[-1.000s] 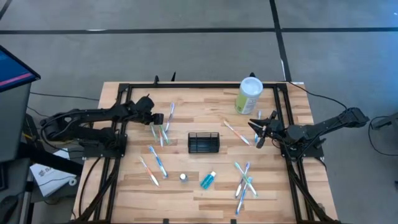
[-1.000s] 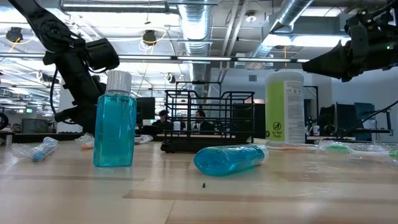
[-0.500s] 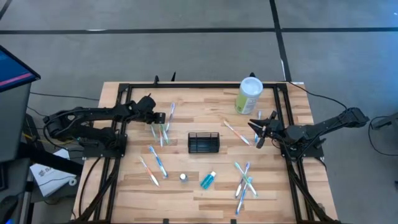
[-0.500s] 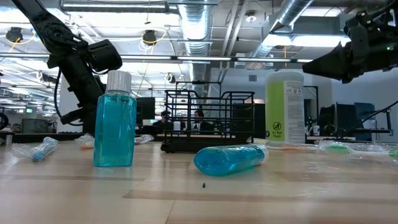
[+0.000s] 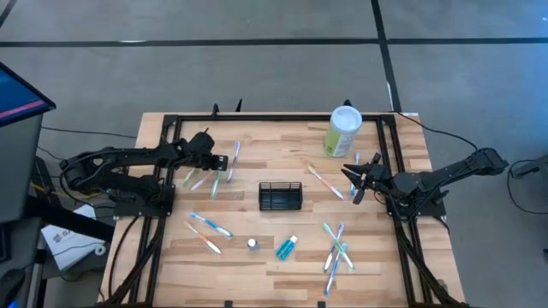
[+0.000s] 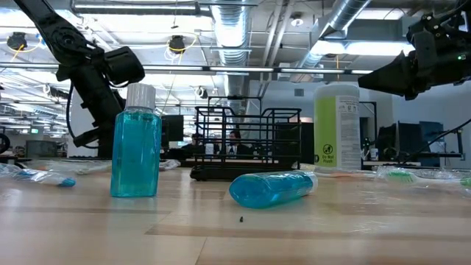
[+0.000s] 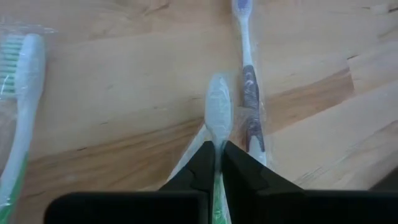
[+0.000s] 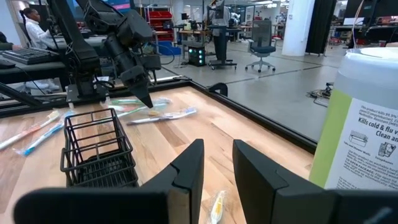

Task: Pick & Place toothbrushing station
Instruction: Put the middle green toothbrush into the left compartment of the organizer

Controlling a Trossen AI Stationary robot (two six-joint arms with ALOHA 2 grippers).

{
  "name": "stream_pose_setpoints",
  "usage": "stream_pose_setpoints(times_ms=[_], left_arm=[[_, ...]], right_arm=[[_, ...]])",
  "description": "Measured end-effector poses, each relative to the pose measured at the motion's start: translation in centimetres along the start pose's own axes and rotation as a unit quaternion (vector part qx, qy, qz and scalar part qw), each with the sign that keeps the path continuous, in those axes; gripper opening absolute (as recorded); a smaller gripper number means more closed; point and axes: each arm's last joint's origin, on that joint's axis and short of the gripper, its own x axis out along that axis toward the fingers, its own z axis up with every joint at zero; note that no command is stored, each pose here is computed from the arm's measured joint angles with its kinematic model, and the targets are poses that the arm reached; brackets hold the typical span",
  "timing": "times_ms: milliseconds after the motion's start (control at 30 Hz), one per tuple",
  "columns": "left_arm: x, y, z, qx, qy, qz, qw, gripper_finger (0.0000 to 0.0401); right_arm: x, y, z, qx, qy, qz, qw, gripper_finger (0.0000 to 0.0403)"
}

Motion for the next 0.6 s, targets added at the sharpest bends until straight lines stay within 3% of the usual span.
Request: stream_pose_setpoints(times_ms=[333, 600], left_arm=[[-3.8, -1.4, 0.4, 0.027, -0.075, -0.091, 0.993, 0.001], [-7.1, -3.5, -0.1, 0.089, -0.148, -0.197, 0.965, 0.0012]], right_arm=[[0.0, 0.0, 0.0, -0.001, 0.001, -0.001, 1.0, 0.0077], [0.0, 0.0, 0.0, -0.001, 0.001, -0.002, 1.0, 0.0077]])
